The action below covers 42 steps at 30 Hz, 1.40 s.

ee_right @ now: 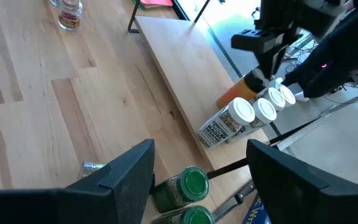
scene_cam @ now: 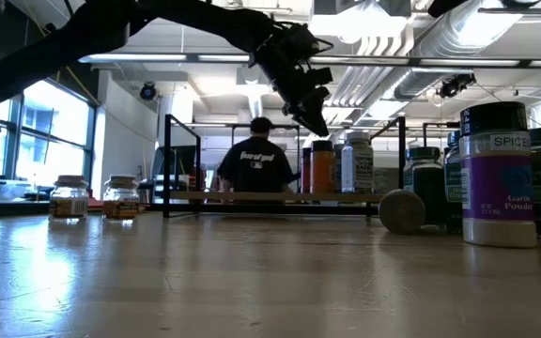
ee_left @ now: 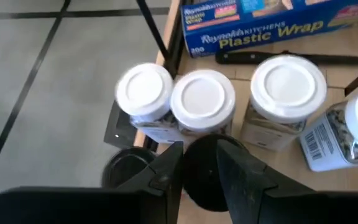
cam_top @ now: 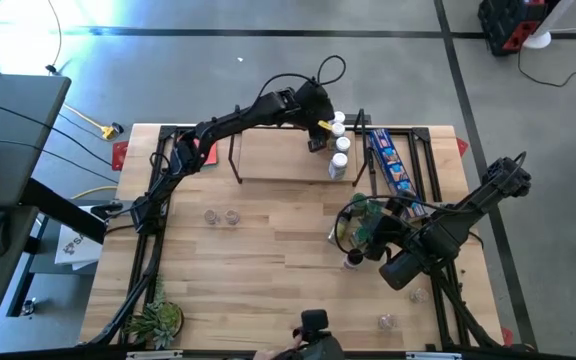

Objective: Shelf spices
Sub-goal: Put the left black seasoning bottle on the shelf aligned with the other black seasoning bottle, then put the top black seasoning bottle on the shelf aligned with the other black seasoning bottles

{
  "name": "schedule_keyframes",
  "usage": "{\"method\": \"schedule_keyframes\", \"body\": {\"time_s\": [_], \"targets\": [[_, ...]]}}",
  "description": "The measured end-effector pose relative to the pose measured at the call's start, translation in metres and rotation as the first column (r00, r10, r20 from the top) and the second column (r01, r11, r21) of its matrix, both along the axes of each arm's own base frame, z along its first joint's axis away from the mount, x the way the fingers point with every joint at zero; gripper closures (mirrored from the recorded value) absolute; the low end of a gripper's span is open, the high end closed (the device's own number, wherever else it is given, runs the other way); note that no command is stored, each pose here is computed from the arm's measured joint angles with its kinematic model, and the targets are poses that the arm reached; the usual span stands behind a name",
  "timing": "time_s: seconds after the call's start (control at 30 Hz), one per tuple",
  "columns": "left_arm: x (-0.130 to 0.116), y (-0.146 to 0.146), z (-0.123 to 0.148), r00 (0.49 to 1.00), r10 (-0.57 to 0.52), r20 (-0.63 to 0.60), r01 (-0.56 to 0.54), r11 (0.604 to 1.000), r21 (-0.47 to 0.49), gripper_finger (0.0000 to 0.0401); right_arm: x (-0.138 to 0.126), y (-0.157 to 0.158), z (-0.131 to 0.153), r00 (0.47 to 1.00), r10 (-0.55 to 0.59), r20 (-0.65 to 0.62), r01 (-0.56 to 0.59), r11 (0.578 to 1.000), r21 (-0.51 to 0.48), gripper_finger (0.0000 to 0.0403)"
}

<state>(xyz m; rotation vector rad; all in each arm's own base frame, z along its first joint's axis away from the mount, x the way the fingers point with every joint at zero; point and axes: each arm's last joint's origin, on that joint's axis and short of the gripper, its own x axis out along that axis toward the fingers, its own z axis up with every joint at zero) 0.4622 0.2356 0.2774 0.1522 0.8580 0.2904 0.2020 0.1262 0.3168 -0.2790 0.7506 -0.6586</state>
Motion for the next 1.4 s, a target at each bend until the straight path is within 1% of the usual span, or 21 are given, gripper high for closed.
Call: {"method": "schedule_keyframes", "body": {"time_s": [0.1, 0.3, 0.43, 0.77, 1.0, 1.1, 1.17, 1.27, 1.4], "targets": [[0.0, 0.0, -0.004, 1.0, -0.012, -0.025, 0.012, 1.0, 0.001, 0.0309, 0.0, 0.0, 0.0, 1.0, 0.001, -0.001, -0.001, 1.0, -0.001, 0.0153], [-0.004, 0.003, -0.006, 0.998, 0.005, -0.055, -0.005, 1.0, -0.002, 0.0309, 0.0, 0.0, 0.0, 1.0, 0.001, -0.001, -0.001, 1.0, 0.0, 0.0153], [-0.005, 0.004, -0.005, 0.997, 0.026, -0.07, -0.025, 1.0, 0.018, 0.0309, 0.0, 0.0, 0.0, 1.0, 0.001, -0.001, -0.001, 1.0, -0.001, 0.0153], [-0.005, 0.003, -0.005, 0.996, 0.041, -0.081, -0.039, 0.999, 0.032, 0.0309, 0.0, 0.0, 0.0, 1.0, 0.004, -0.004, -0.004, 1.0, -0.003, 0.0153], [-0.011, -0.012, 0.008, 0.991, 0.04, -0.124, -0.035, 0.999, 0.042, 0.0309, 0.001, 0.0, 0.0, 1.0, 0.013, -0.022, -0.013, 1.0, 0.003, 0.0153], [-0.016, -0.025, 0.027, 0.992, 0.02, -0.121, -0.015, 0.999, 0.042, 0.0309, 0.006, -0.002, -0.001, 0.998, 0.026, -0.06, -0.022, 0.998, 0.057, 0.0153], [-0.02, -0.037, 0.038, 0.992, 0.001, -0.127, 0.004, 0.999, 0.038, 0.0309, 0.013, -0.004, -0.003, 0.992, 0.062, -0.108, -0.048, 0.991, 0.124, 0.0153], [-0.023, -0.054, 0.051, 0.991, -0.028, -0.13, 0.033, 0.999, 0.036, 0.0309, 0.025, -0.009, -0.004, 0.976, 0.147, -0.163, -0.107, 0.966, 0.234, 0.0153], [-0.031, -0.076, 0.064, 0.987, -0.044, -0.154, 0.046, 0.999, 0.006, 0.0309, 0.041, -0.019, -0.003, 0.949, 0.265, -0.173, -0.194, 0.919, 0.343, 0.0153]]}}
